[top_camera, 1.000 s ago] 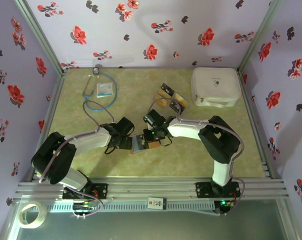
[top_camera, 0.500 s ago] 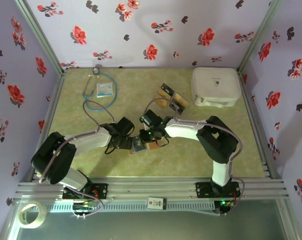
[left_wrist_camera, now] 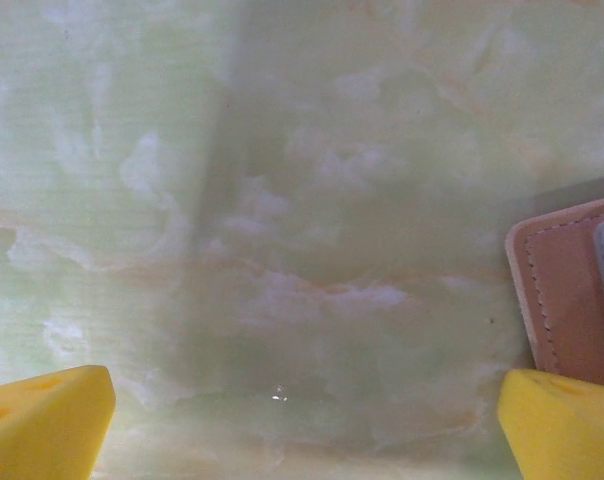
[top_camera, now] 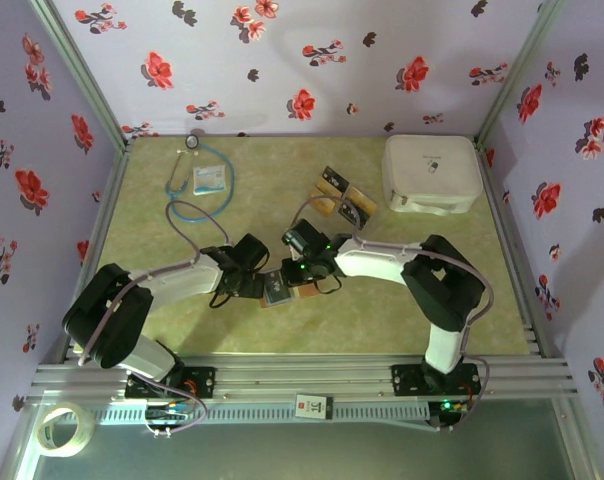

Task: Put the credit cards into the card holder
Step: Insert the credit card into the card slot.

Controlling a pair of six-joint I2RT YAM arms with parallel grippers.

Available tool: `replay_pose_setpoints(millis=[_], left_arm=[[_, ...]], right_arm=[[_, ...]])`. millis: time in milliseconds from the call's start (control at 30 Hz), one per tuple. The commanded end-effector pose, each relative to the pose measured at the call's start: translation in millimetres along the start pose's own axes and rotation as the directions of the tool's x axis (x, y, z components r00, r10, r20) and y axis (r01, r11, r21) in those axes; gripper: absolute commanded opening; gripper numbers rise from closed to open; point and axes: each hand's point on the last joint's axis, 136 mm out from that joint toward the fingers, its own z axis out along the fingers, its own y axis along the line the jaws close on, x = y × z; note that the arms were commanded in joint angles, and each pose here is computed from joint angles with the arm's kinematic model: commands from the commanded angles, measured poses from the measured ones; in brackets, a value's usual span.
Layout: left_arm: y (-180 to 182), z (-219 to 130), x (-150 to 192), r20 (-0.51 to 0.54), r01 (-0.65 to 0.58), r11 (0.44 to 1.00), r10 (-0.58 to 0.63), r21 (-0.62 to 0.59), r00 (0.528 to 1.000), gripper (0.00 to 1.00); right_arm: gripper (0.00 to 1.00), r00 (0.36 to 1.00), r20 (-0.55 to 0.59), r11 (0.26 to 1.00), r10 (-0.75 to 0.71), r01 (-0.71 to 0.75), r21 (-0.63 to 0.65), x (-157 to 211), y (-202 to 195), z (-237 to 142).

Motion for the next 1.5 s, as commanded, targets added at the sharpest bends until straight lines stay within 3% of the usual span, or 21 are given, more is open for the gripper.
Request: replay_pose_setpoints(millis=[0,500,1467], left_arm=[[5,-5,-4,0.010,0.000,1.000,0.000,-0.015,1.000,1.00],[15,-7,14,-0.017,0.030,0.999,-0.031,-0.025,0.999,1.00],[3,7,10,-0.035,0.008,1.000,-0.008,-0.011,0.999,1.00]], right_arm=[[0.15,1.000,0.028,1.000,0.001,-0.001,0.021,1,-8,-9],[0.13,1.000,-0.001,1.000,0.025,-0.025,-0.016,12,-7,4],[0.13,0.999,-0.040,0.999,-0.002,0.000,-0.047,18,19,23]])
